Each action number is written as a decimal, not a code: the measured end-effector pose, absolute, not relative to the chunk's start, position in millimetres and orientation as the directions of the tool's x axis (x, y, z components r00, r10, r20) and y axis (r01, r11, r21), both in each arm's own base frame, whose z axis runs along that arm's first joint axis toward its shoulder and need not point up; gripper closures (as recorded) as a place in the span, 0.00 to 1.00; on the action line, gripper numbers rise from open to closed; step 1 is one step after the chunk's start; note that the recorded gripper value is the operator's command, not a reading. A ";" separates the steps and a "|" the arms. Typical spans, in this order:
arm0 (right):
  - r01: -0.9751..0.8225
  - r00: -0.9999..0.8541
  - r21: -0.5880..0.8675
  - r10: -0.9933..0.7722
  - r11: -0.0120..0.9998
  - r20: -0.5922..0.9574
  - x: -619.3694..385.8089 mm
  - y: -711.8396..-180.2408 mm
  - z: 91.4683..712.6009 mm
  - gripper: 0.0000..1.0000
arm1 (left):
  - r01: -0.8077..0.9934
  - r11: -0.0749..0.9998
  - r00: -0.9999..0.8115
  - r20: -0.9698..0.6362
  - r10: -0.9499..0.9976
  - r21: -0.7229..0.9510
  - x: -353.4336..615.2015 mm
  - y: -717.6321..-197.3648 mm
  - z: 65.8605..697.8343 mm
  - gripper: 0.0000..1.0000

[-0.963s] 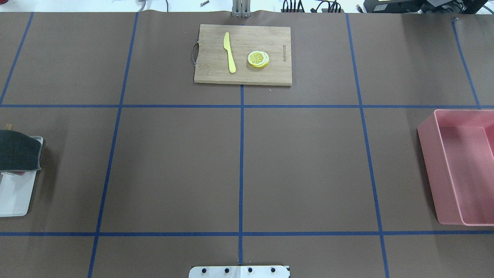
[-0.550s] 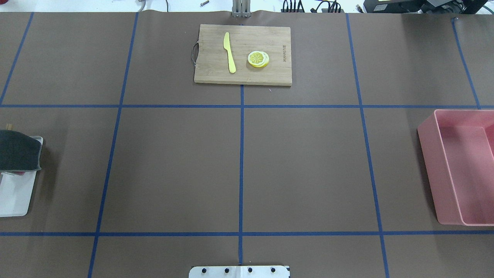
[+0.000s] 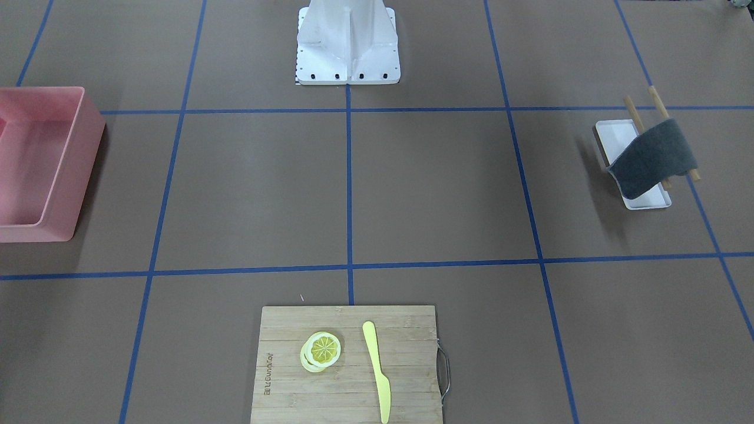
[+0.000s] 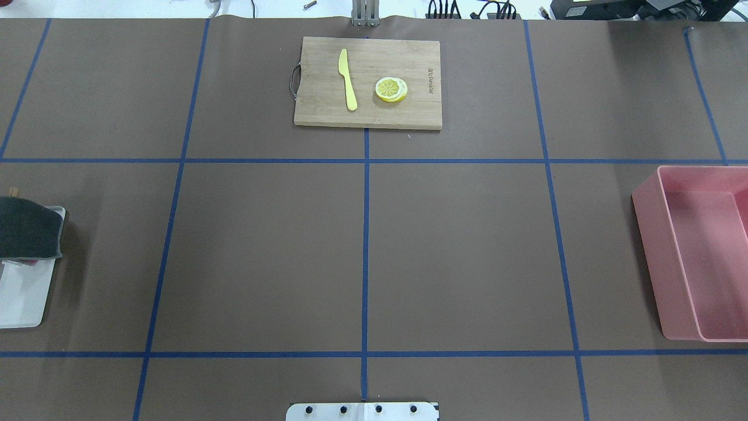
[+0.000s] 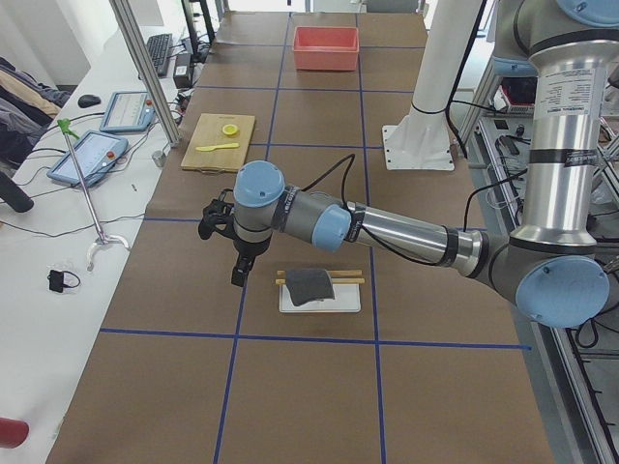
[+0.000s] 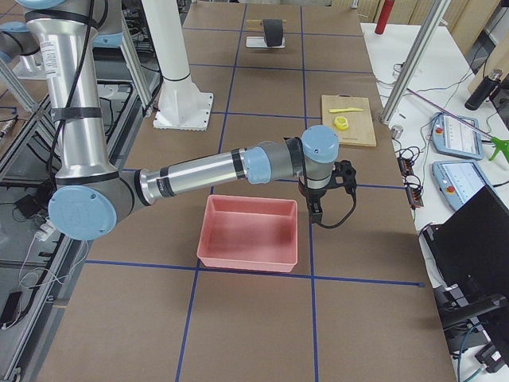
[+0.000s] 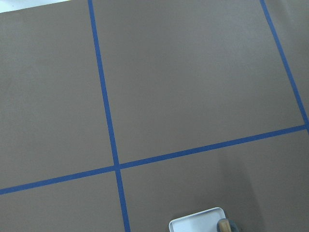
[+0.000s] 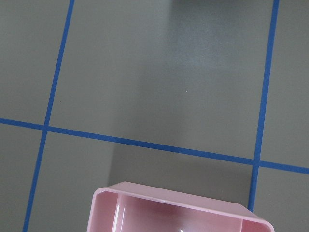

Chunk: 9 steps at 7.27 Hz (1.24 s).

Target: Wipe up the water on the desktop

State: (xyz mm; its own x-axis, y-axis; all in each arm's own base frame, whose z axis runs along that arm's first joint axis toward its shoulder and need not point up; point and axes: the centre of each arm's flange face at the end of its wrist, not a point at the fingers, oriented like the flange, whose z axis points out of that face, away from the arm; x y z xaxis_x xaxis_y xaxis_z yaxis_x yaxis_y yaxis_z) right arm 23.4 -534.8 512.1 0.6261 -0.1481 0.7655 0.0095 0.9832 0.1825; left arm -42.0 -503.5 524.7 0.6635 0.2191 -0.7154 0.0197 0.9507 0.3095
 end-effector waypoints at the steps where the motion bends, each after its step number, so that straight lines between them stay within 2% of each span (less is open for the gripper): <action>1: 0.010 0.626 0.182 -0.148 0.983 0.766 23.4 -534.5 512.3 0.00 | 0.026 0.959 0.646 -0.737 0.199 0.281 -35.0 -503.2 525.7 0.02; 5: 0.013 0.622 0.233 -0.190 0.972 0.759 22.2 -523.6 507.0 0.00 | 0.071 0.997 0.603 -0.797 -0.020 0.028 20.7 -483.8 548.5 0.02; 7: 0.020 0.614 0.279 -0.232 0.960 0.754 19.0 -516.7 511.6 0.00 | 0.033 0.998 0.614 -0.786 -0.068 -0.060 41.6 -454.4 583.1 0.02; 9: 0.028 0.585 0.330 -0.283 0.944 0.760 11.5 -503.9 522.3 0.00 | 0.028 0.993 0.614 -0.783 -0.105 -0.112 63.9 -443.0 588.7 0.03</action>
